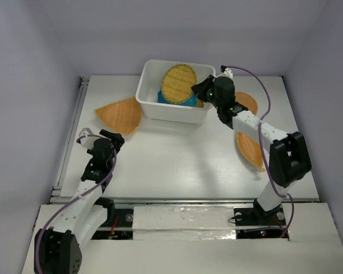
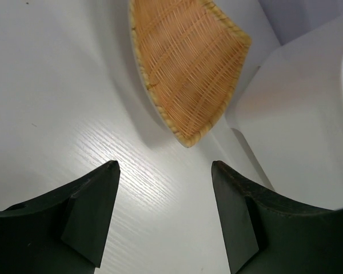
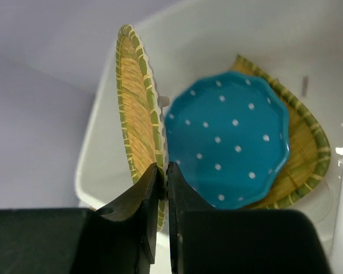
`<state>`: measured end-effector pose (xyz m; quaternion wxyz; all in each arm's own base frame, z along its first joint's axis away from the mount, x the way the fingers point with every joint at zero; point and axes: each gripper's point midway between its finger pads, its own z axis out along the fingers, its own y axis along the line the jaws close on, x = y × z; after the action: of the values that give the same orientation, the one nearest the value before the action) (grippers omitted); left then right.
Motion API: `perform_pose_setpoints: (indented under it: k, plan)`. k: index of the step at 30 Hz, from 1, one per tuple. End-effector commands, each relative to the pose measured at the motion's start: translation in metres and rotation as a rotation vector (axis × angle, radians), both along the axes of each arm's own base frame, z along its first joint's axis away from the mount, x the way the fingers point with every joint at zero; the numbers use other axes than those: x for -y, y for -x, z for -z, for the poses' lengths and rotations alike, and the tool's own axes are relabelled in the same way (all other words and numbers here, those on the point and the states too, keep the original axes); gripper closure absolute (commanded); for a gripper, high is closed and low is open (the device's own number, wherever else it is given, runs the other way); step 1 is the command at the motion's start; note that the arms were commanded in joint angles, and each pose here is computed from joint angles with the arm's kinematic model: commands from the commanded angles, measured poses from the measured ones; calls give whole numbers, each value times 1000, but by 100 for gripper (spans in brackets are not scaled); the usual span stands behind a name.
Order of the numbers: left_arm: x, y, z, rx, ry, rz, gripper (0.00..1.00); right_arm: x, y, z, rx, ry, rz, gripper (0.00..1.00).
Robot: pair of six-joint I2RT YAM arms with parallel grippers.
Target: Place the plates into the plastic bin on the countertop
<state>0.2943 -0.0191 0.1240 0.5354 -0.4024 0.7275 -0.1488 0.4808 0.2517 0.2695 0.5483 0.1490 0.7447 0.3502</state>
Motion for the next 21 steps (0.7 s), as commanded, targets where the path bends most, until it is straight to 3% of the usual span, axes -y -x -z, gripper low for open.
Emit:
perform_pose_setpoints:
  k: [1,6,8,9,10,12,13,15,21]
  plan:
    - [-8,-13,-8,72,29,-58,37,-2,-14,-11,24,-4,-24,100]
    - [-21,-23,11,46,68,-84,37,-7,-26,5,-22,21,-46,99]
    - [-14,-27,21,24,116,-33,37,-8,-29,17,-51,34,-47,90]
    - [-15,-30,19,38,125,-33,37,-8,-28,19,-54,36,-47,84]
    - [-16,-31,20,35,120,-36,36,-7,-28,21,-58,39,-47,64]
    - [-20,-34,27,16,115,-46,36,-5,-25,20,-54,48,-43,45]
    - [-19,-37,26,15,111,-38,36,-3,-24,18,-48,55,-38,29]
    - [-21,-40,34,-6,110,-45,35,3,-21,6,-21,69,-27,15]
    - [-20,-60,40,-11,116,-30,34,22,11,-42,100,61,-10,13]
